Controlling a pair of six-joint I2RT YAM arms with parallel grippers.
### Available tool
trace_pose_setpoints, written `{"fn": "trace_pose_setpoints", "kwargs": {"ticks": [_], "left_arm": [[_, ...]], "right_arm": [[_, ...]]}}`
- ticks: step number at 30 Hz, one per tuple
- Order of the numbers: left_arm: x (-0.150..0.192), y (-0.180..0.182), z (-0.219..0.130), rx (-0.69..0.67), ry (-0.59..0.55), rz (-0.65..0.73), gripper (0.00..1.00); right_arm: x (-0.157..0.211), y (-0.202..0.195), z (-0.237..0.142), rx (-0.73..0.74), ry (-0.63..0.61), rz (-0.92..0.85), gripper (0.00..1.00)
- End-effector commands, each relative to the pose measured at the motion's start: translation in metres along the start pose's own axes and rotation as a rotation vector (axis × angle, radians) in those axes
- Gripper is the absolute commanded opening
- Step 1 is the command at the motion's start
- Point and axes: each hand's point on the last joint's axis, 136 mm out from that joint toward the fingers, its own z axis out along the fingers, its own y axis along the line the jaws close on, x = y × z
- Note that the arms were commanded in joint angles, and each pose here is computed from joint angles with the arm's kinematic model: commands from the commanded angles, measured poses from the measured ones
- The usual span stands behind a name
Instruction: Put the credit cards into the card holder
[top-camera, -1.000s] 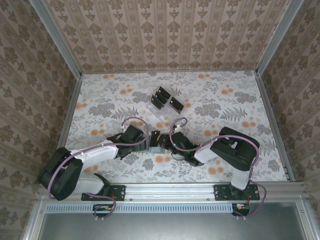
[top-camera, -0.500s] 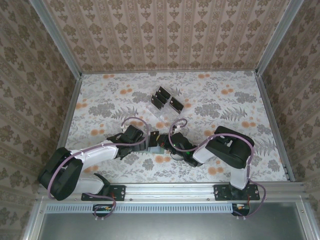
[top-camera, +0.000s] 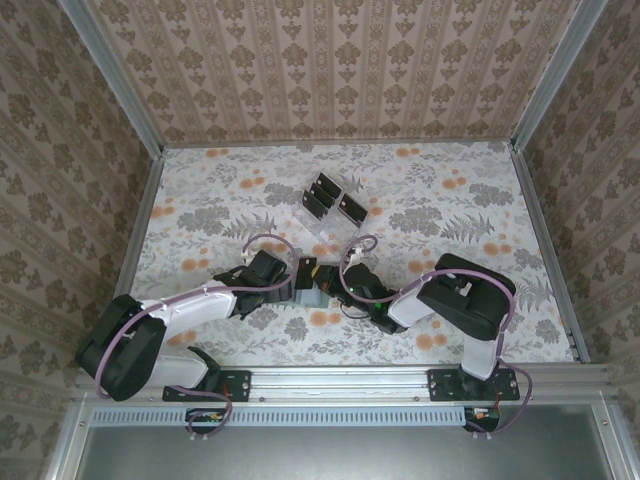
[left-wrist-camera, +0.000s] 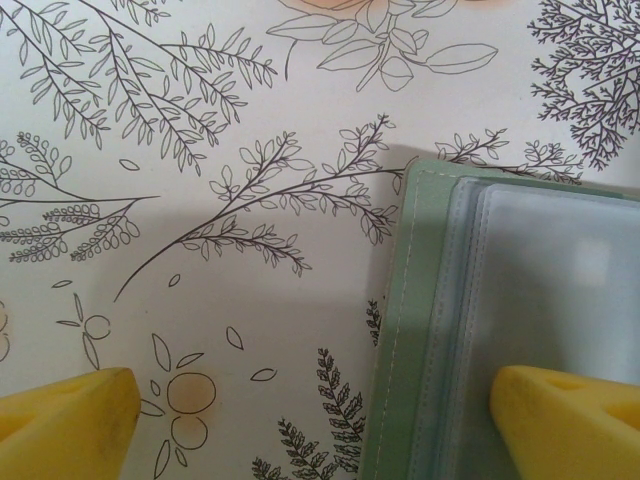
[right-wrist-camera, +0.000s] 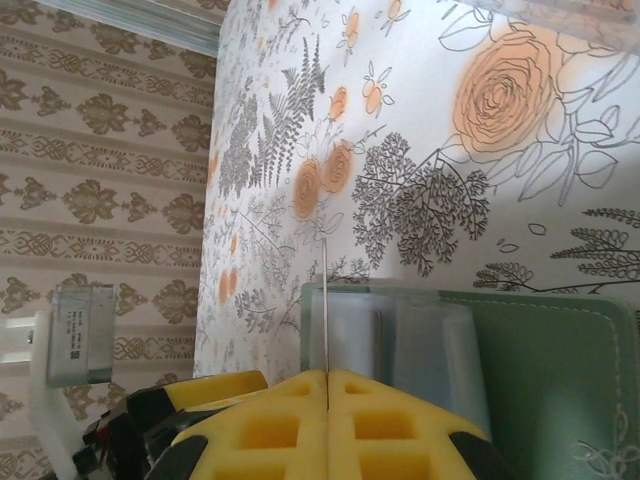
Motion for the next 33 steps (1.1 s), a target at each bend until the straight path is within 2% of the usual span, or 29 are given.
{"fn": "trace_pose_setpoints", "kwargs": {"ticks": [1, 19, 33], "left_arm": [[0.021, 0.014, 0.003, -0.044, 0.064, 0.024, 1.00], [0.022, 0.015, 0.003, -0.047, 0.064, 0.028, 1.00], [0.022, 0.014, 0.003, -0.043, 0.062, 0.028, 1.00]], "right_arm": [[-0.001, 0.005, -0.001, -0.007, -0.010, -0.003, 0.00], [0.005, -0.020, 0.002, 0.049, -0.027, 0.006, 0.00], [0.011, -0.021, 0.007, 0.043, -0.014, 0.017, 0.00]]}}
